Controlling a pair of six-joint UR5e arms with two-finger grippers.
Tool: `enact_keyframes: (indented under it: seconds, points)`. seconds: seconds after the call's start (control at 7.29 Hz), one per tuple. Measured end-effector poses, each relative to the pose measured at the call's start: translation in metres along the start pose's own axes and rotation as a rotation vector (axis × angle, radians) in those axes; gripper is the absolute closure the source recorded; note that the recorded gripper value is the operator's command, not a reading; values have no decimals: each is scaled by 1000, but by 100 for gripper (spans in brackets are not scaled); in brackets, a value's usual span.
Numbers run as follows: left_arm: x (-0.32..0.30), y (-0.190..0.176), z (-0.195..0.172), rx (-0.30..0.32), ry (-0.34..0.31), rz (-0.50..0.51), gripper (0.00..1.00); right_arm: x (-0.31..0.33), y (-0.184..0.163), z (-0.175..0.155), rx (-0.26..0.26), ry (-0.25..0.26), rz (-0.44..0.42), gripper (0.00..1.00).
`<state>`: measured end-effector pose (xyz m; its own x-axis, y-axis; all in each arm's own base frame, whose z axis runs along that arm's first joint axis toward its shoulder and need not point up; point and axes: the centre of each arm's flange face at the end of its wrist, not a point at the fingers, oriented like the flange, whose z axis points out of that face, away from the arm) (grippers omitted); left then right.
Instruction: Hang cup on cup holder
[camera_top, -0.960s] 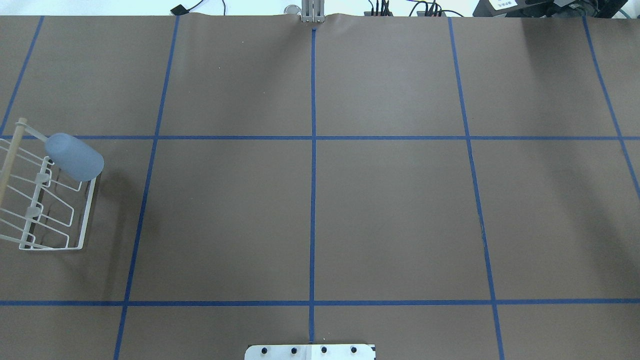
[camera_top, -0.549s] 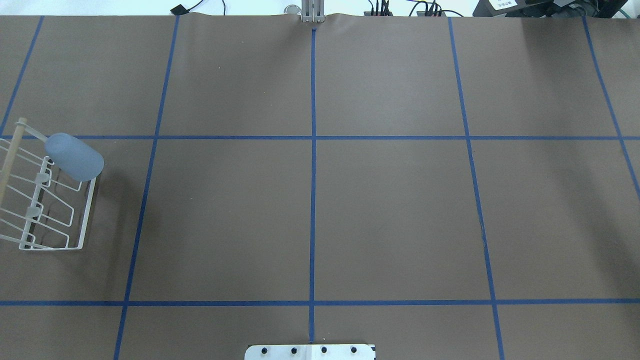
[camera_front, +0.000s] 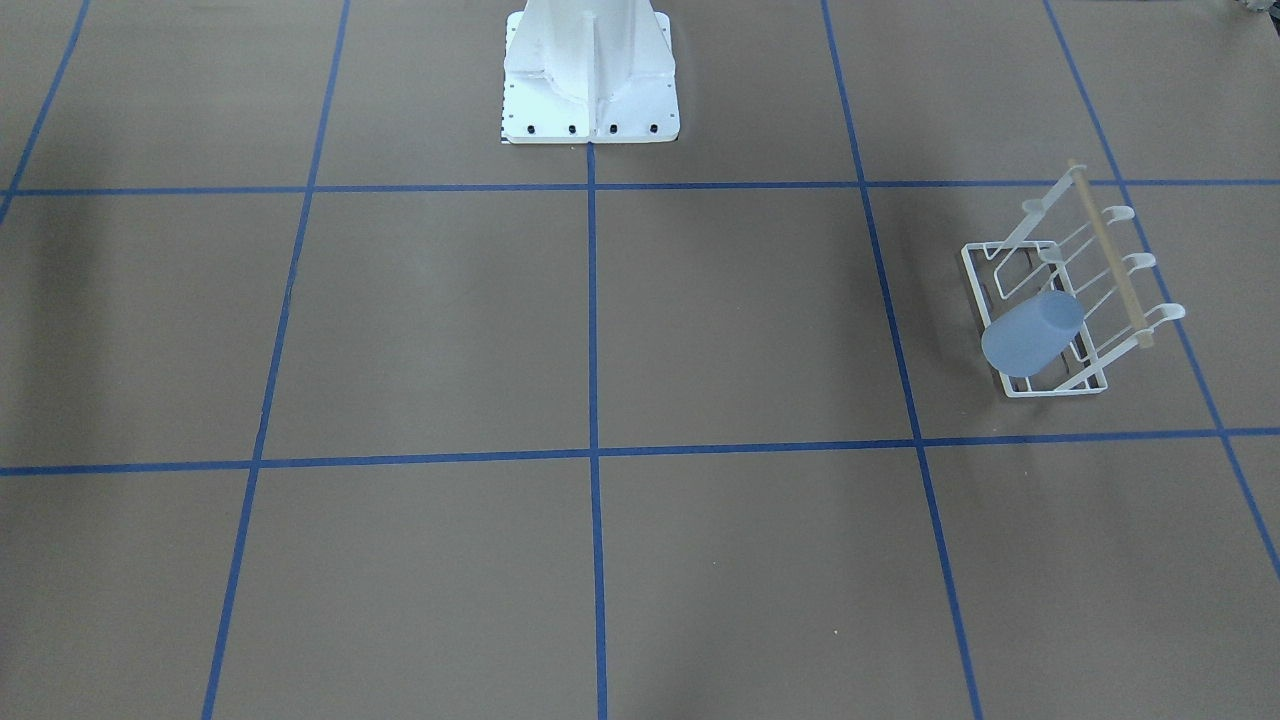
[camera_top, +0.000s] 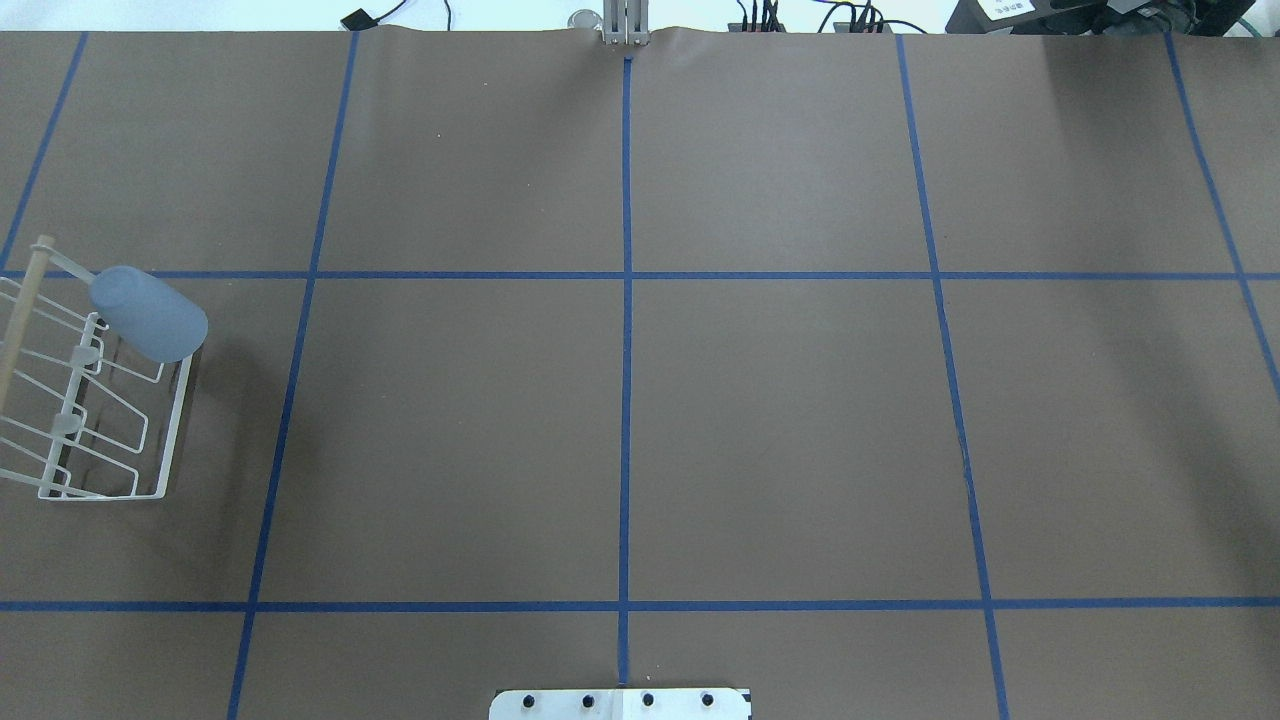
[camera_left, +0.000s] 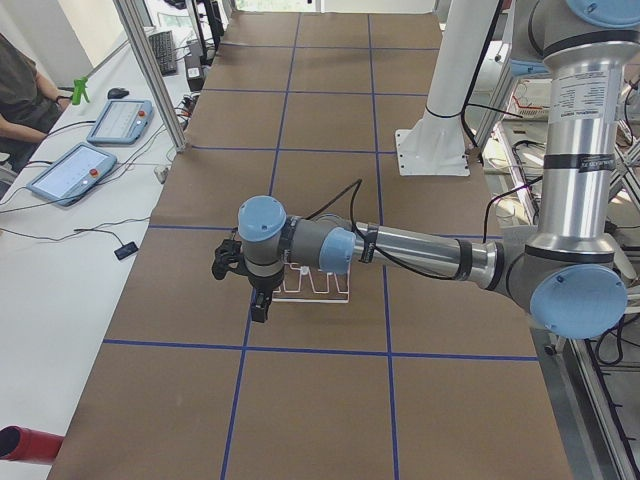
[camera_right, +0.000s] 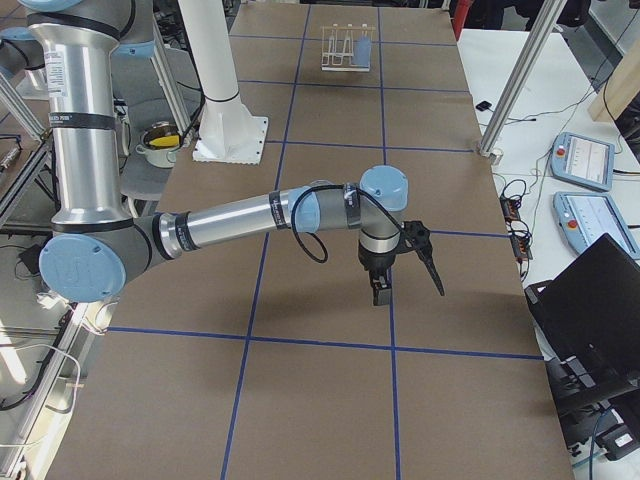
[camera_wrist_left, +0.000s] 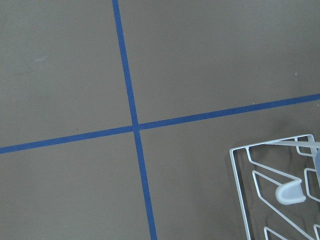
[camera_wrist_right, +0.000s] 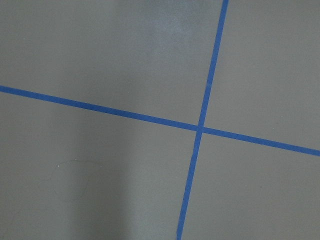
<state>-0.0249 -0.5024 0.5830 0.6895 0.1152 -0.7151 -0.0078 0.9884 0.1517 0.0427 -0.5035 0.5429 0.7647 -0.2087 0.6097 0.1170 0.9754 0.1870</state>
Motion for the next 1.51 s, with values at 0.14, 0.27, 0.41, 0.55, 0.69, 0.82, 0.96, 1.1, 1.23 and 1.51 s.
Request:
enact_keyframes:
  seconds: [0.14, 0.27, 0.41, 0.55, 0.69, 0.82, 0.96, 1.1, 1.23, 1.51]
  points:
    - [-1, 0, 4, -9, 35, -37, 2, -1, 1, 0, 1, 2, -4, 0]
    - [0, 0, 6, -16, 57, -75, 2, -2, 4, 0, 1, 3, -7, 0]
    - [3, -3, 8, -25, 66, -112, 2, -1, 7, 2, -2, 3, -9, 0]
    - [8, -9, 7, -39, 65, -150, 2, -1, 9, 4, -7, 5, -10, 0]
    - [14, -17, 4, -53, 61, -175, 2, -1, 11, 6, -11, 9, -11, 0]
    - [18, -25, 0, -59, 51, -184, 2, -1, 11, 7, -13, 11, -12, 0]
    - [20, -29, -2, -60, 32, -183, 2, -2, 11, 7, -13, 11, -13, 0]
    - [19, -30, -3, -59, 14, -181, 2, -4, 11, 6, -11, 8, -15, 0]
    - [18, -30, -3, -58, 4, -180, 2, -5, 11, 6, -10, 2, -16, 0]
    - [19, -31, -4, -55, 0, -174, 2, -5, 13, 7, -14, -4, -13, 0]
